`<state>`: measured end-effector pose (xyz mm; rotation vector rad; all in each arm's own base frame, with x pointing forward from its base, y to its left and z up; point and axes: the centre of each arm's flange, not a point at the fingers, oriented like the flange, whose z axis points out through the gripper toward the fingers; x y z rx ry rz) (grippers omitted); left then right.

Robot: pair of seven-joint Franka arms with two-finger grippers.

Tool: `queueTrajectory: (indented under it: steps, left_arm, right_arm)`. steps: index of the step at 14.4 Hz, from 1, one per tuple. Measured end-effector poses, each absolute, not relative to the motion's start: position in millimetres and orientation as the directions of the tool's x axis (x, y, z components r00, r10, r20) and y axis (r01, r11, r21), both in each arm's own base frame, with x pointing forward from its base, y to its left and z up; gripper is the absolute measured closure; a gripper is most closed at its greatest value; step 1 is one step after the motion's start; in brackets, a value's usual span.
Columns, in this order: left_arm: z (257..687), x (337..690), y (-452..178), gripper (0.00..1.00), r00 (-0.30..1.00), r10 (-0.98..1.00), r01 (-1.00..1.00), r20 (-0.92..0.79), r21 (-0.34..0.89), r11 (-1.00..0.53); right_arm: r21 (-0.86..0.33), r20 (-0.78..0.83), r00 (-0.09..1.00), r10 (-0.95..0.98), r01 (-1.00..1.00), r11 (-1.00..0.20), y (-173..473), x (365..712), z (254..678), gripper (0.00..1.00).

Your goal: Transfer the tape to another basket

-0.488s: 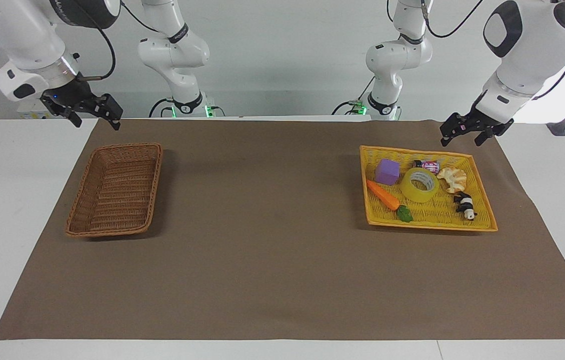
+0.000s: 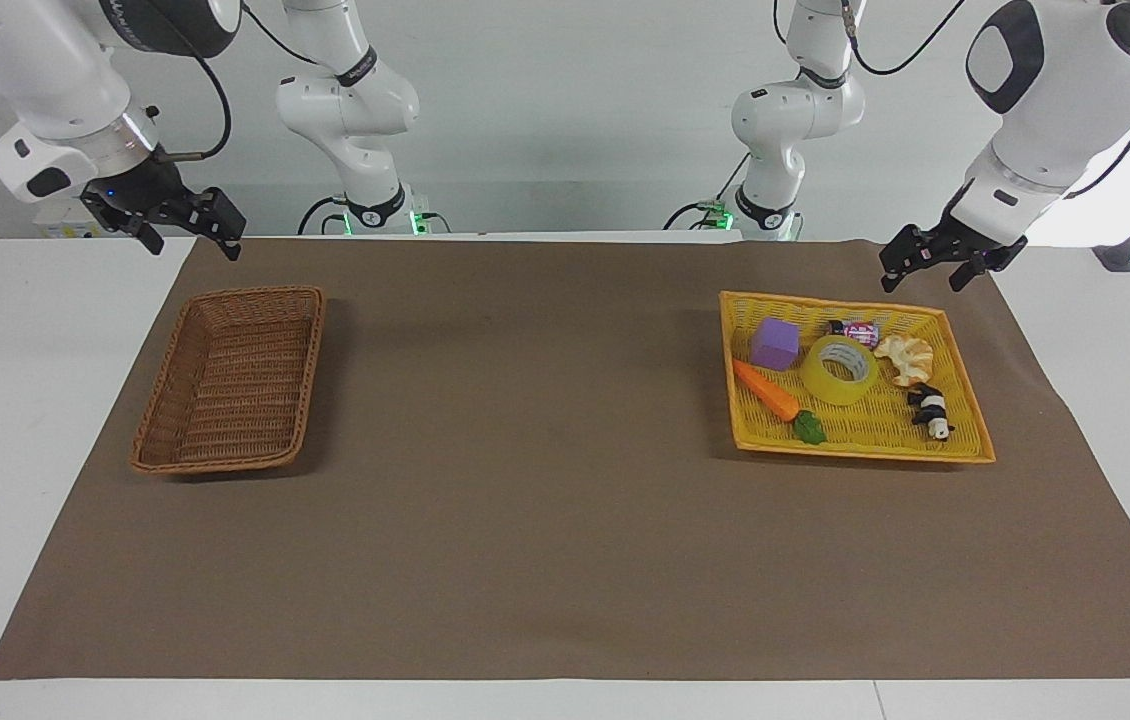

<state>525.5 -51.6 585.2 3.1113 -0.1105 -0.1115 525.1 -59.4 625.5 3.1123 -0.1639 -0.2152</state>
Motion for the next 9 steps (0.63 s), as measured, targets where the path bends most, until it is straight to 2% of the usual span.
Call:
queueTrajectory:
  steps: [6,9]
  left_arm:
    - [567.1,526.5,-46.6,0.0,0.998,-0.058,-0.057,-0.033,0.025,-0.998]
    - [521.1,522.4,-20.0,0.0,1.0,-0.011,-0.011,0.01,0.019,-1.0]
  right_arm:
    - [0.025,-0.136,0.985,-0.106,-0.103,-0.994,-59.4,525.1,625.5,0.0]
    - [0.025,-0.136,0.985,-0.106,-0.103,-0.994,-59.4,525.1,625.5,0.0]
